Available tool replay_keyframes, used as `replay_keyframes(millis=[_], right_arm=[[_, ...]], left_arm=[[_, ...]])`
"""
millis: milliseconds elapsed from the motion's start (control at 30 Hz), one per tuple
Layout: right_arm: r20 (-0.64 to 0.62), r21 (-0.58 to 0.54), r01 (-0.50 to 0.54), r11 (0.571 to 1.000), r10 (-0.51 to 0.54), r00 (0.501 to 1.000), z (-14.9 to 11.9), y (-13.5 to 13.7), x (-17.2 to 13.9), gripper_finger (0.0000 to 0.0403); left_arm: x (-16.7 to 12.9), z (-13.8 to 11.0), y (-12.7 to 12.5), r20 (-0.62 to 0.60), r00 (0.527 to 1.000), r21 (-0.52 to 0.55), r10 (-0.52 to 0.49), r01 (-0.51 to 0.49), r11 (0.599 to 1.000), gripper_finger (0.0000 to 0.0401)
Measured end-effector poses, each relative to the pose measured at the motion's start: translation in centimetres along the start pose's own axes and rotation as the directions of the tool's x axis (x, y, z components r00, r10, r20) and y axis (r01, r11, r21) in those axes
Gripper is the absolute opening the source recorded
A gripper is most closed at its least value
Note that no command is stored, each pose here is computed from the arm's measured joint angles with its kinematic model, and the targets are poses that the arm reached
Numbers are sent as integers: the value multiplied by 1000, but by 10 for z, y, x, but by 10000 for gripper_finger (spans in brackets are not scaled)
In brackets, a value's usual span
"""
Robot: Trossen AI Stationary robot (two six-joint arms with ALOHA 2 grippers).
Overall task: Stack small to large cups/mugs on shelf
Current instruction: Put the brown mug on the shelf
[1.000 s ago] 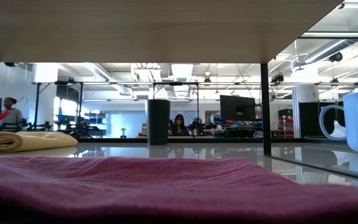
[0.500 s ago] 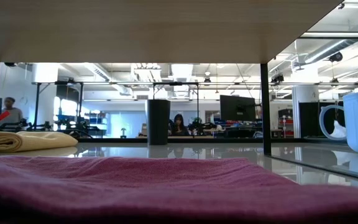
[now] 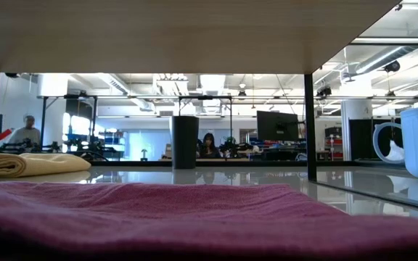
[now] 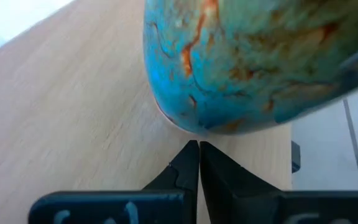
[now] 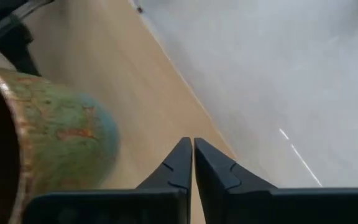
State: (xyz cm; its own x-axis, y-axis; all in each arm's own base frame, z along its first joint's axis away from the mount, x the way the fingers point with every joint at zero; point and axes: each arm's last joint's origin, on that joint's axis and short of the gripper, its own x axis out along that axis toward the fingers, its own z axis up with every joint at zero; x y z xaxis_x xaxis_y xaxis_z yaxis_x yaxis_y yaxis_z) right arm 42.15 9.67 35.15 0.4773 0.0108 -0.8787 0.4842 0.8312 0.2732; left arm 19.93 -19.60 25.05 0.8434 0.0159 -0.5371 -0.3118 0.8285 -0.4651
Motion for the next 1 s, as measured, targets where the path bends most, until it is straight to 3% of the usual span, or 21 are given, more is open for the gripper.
replay_keyframes(millis=[1000], right_arm=[[-90,-51,-136,989,131,987,-17,22,5,9]], left_arm=[[9,11,10,83,993,11,81,-82,997,0]])
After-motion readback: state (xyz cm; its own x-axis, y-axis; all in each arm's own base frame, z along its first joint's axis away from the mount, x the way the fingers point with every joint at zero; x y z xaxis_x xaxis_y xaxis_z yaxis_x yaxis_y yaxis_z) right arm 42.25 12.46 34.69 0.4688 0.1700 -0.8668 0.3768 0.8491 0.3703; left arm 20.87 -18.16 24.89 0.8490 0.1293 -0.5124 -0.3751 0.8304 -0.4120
